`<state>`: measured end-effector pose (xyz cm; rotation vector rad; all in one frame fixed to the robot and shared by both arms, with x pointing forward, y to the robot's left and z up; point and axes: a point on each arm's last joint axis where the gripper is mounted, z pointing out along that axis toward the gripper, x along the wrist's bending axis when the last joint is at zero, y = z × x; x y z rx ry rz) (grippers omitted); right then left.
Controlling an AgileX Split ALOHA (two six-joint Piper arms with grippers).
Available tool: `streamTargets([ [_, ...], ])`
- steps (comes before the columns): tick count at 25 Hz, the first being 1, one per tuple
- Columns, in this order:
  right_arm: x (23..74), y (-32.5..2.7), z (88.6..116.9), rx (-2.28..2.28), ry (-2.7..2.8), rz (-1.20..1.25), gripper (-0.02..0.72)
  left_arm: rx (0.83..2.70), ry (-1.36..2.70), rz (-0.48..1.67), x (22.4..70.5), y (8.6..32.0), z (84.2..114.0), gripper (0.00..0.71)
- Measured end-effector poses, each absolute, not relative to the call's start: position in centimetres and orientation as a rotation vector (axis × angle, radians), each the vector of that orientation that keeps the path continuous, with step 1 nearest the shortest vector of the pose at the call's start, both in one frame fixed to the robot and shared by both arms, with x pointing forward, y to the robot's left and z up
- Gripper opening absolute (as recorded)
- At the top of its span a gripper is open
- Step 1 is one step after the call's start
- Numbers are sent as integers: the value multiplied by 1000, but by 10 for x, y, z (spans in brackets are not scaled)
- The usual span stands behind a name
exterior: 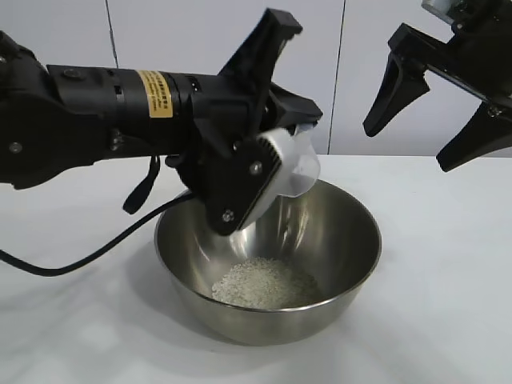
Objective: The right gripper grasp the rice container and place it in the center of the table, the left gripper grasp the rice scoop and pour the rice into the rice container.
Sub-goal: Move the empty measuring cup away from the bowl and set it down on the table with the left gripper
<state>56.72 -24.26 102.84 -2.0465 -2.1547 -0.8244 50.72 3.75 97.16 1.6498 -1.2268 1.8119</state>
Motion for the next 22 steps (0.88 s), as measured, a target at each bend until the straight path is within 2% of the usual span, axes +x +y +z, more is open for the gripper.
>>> streamTargets([
  [7,567,-243,1028,-2047,-2155,-824,641,1730,-503,1942,524,56,990,8],
  [10,567,-243,1028,-2047,-2155,-824,641,1698,-151,1917,530,68,996,8],
  [16,567,-243,1028,-2048,-2155,-826,641,1560,483,1656,533,90,1007,8],
  [22,569,-243,1029,-2057,-2158,-840,641,1332,800,1338,519,122,1032,8],
])
